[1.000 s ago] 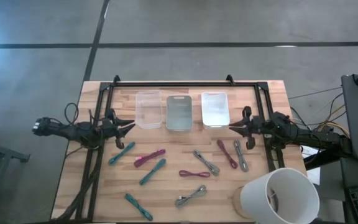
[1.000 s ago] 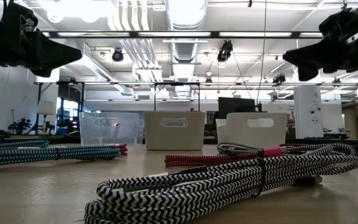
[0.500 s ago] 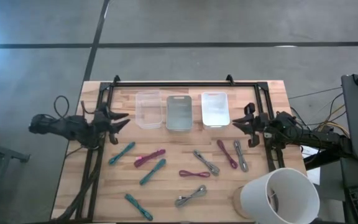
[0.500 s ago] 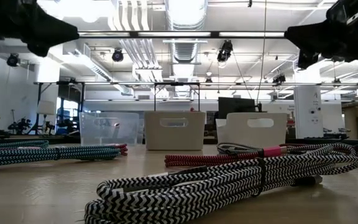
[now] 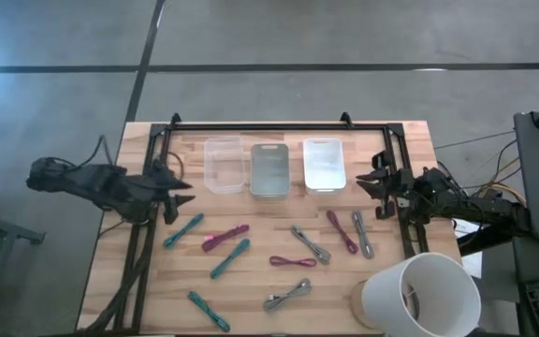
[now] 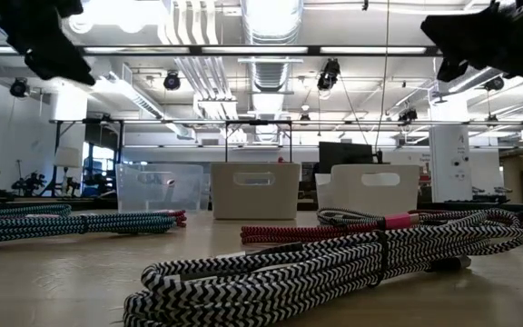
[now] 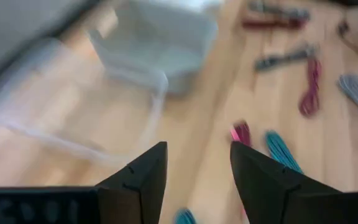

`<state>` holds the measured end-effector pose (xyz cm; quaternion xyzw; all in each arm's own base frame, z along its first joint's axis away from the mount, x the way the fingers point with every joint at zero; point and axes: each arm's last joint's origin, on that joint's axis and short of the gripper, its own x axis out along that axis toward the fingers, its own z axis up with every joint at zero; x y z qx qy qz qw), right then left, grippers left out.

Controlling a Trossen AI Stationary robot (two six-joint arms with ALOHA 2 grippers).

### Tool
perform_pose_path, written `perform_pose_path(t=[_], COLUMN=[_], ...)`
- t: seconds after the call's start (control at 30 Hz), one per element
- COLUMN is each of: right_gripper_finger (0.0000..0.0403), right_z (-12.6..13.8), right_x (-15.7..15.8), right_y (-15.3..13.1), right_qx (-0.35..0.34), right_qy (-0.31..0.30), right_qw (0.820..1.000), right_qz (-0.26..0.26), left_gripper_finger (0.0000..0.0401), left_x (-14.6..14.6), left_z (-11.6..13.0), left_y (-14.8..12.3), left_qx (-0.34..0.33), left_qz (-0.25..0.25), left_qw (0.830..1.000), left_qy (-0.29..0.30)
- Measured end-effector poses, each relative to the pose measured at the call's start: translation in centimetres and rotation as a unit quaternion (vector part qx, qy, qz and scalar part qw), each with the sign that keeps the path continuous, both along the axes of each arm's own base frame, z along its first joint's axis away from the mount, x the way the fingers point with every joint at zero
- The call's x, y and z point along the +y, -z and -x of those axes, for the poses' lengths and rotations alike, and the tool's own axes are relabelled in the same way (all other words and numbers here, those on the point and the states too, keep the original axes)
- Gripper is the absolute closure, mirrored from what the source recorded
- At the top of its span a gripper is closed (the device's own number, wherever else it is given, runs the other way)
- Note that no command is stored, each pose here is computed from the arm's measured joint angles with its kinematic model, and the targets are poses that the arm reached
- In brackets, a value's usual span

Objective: Pick & Place USB Port
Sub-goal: Put the top blue charger cable into the transparent bin

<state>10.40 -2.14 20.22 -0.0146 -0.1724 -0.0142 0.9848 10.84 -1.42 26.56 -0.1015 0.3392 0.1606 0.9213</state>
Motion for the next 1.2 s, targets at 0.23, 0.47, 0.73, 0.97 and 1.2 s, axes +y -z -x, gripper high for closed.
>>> perform_pose_path(t=[0.23,0.47,0.73,0.97,1.2], right_gripper_finger=[0.0347,0.0311,0.0274,0.0266,0.0267], right_z=[-0.9,-2.0,-3.8,-5.3,-6.7], right_x=[-0.3,-0.7,-1.2,-1.6,-2.0], right_y=[0.9,0.3,0.0,0.3,0.1], right_qx=[0.049,0.079,0.127,0.17,0.194], right_qy=[-0.004,0.015,0.017,0.019,0.02], right_qw=[0.998,0.995,0.99,0.983,0.978], right_qz=[-0.04,-0.055,-0.063,-0.07,-0.074], left_gripper_finger=[0.022,0.022,0.022,0.022,0.022], left_x=[-0.9,-1.1,-1.2,-1.1,-1.3], left_z=[-1.6,-2.1,-1.7,-1.2,-1.1], left_y=[3.2,5.6,8.7,10.8,13.3], left_qx=[0.094,0.161,0.229,0.249,0.222], left_qz=[0.1,0.112,0.141,0.149,0.19], left_qw=[0.99,0.98,0.961,0.954,0.956], left_qy=[-0.009,-0.032,-0.059,-0.07,-0.044])
